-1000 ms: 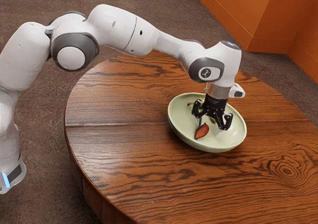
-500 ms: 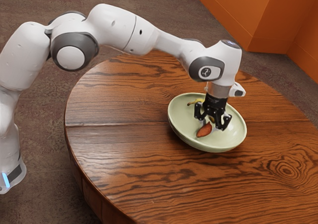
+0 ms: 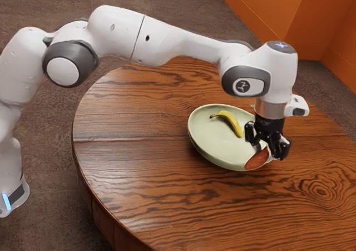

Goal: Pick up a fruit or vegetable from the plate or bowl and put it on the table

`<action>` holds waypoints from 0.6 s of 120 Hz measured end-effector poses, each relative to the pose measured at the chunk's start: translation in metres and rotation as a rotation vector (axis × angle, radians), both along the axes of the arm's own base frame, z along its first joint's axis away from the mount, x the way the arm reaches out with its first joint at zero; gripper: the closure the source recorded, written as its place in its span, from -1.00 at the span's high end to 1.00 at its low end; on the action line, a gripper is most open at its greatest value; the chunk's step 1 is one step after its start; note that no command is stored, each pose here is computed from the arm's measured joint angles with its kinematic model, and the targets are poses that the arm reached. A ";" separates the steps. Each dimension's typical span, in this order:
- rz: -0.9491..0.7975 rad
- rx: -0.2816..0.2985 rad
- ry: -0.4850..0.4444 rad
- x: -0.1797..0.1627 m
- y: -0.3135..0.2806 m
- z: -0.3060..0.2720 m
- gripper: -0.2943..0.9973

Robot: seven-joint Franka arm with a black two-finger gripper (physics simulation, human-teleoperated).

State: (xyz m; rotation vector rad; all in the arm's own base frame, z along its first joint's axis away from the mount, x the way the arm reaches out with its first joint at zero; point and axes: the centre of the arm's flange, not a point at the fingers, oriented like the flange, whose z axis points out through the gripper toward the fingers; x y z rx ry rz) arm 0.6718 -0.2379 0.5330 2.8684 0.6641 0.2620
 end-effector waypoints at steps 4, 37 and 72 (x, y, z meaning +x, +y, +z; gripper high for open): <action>-0.011 -0.008 -0.001 -0.001 -0.011 -0.002 -0.27; -0.004 -0.049 -0.034 0.001 -0.037 -0.002 0.15; 0.248 -0.067 -0.130 -0.003 0.099 0.075 0.49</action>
